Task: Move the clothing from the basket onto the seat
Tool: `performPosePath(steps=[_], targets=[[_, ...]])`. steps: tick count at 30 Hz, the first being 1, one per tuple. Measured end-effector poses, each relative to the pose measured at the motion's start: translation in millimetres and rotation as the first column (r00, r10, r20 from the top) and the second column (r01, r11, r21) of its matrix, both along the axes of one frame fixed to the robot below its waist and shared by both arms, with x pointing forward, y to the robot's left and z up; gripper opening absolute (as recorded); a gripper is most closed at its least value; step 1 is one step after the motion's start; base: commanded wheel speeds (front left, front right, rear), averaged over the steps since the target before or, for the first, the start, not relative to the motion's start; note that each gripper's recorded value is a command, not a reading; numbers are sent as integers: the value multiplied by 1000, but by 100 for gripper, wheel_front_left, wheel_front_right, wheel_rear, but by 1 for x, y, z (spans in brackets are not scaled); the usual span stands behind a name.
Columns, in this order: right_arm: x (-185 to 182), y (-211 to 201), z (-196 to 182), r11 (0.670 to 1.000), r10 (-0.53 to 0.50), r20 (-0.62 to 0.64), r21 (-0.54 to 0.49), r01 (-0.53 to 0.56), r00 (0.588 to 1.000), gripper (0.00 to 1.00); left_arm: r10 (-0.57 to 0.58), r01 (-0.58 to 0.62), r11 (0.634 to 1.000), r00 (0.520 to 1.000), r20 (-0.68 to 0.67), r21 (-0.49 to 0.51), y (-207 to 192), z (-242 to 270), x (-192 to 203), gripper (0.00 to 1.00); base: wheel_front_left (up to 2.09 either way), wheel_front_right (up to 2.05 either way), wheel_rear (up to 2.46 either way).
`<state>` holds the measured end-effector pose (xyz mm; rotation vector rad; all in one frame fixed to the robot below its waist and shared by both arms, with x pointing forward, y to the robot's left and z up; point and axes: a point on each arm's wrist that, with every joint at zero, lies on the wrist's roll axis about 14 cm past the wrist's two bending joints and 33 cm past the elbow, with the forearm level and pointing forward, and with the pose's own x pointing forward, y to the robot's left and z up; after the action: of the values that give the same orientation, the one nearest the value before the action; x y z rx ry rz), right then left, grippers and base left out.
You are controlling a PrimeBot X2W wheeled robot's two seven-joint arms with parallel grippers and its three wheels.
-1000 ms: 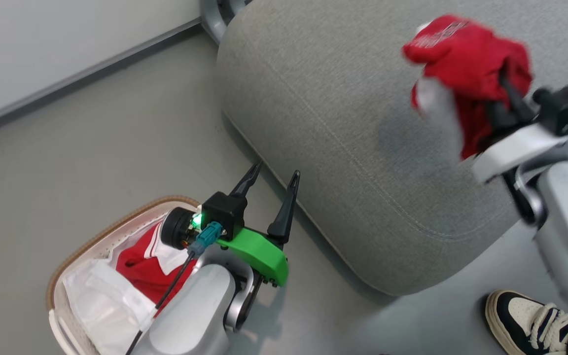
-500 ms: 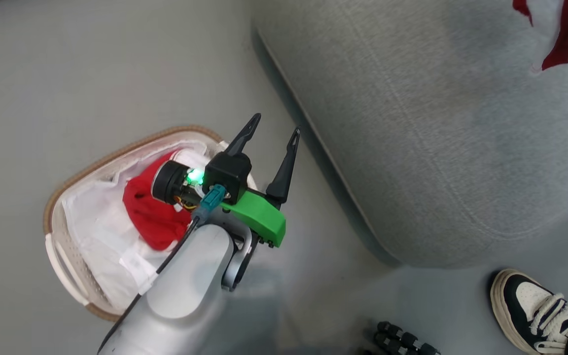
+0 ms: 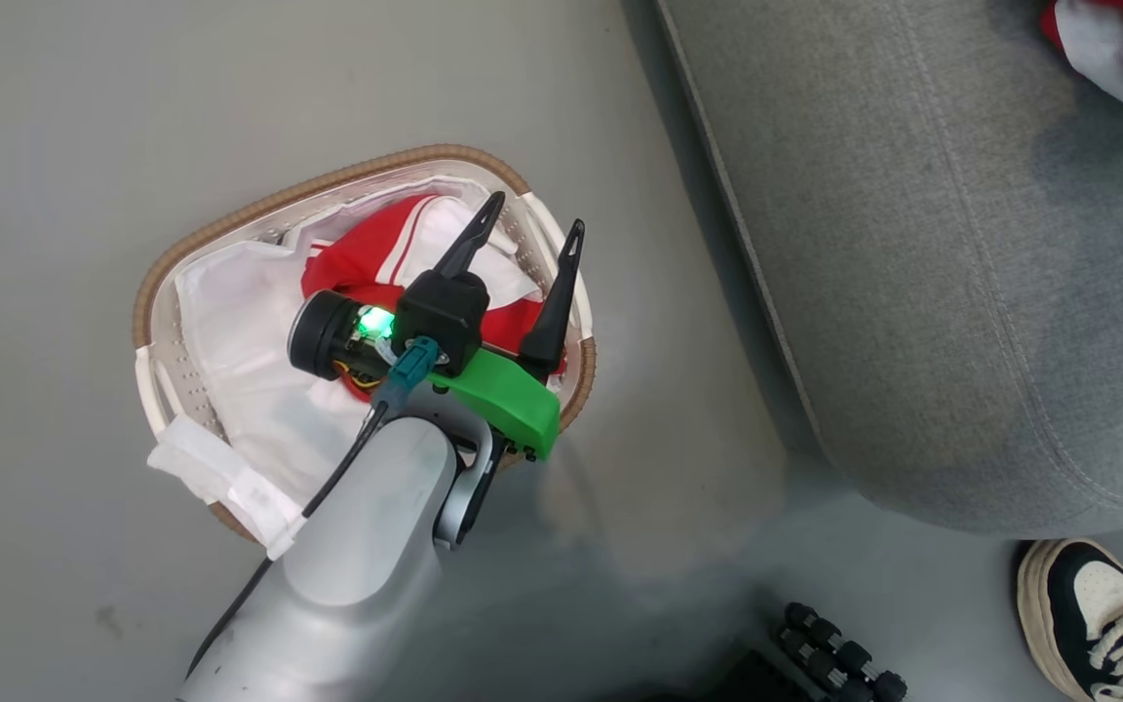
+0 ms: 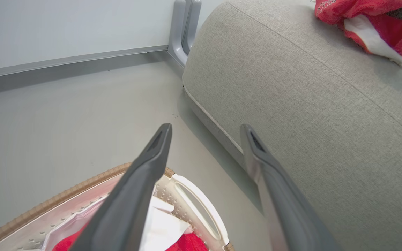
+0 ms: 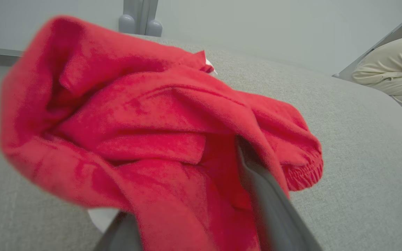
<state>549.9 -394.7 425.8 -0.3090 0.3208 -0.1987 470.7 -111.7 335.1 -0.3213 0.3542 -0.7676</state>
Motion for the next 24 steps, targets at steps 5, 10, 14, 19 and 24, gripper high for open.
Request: performPosePath(steps=[5, 10, 14, 19, 24], targets=[[-16, -2, -12, 1000, -18, -19, 16, 19, 1000, 100, 50, -50, 999, 999, -6, 22, 16, -1, 6, 100, 0, 0, 0], [-46, 0, -12, 998, -35, -11, 44, 35, 999, 100, 100, -99, 994, 995, -19, 46, 32, 4, 0, 100, 0, 0, 0], [-73, 4, -8, 997, -37, -3, 61, 37, 999, 100, 147, -146, 987, 989, -15, 61, 47, 13, -3, 100, 0, 0, 0], [-97, 23, -1, 994, -15, 38, 109, 10, 999, 100, 233, -232, 969, 972, -11, 87, 76, 23, -12, 100, 0, 0, 0], [-107, 52, 7, 986, 40, 90, 156, -53, 995, 100, 329, -328, 937, 944, 19, 123, 110, 34, -19, 100, 0, 0, 0]])
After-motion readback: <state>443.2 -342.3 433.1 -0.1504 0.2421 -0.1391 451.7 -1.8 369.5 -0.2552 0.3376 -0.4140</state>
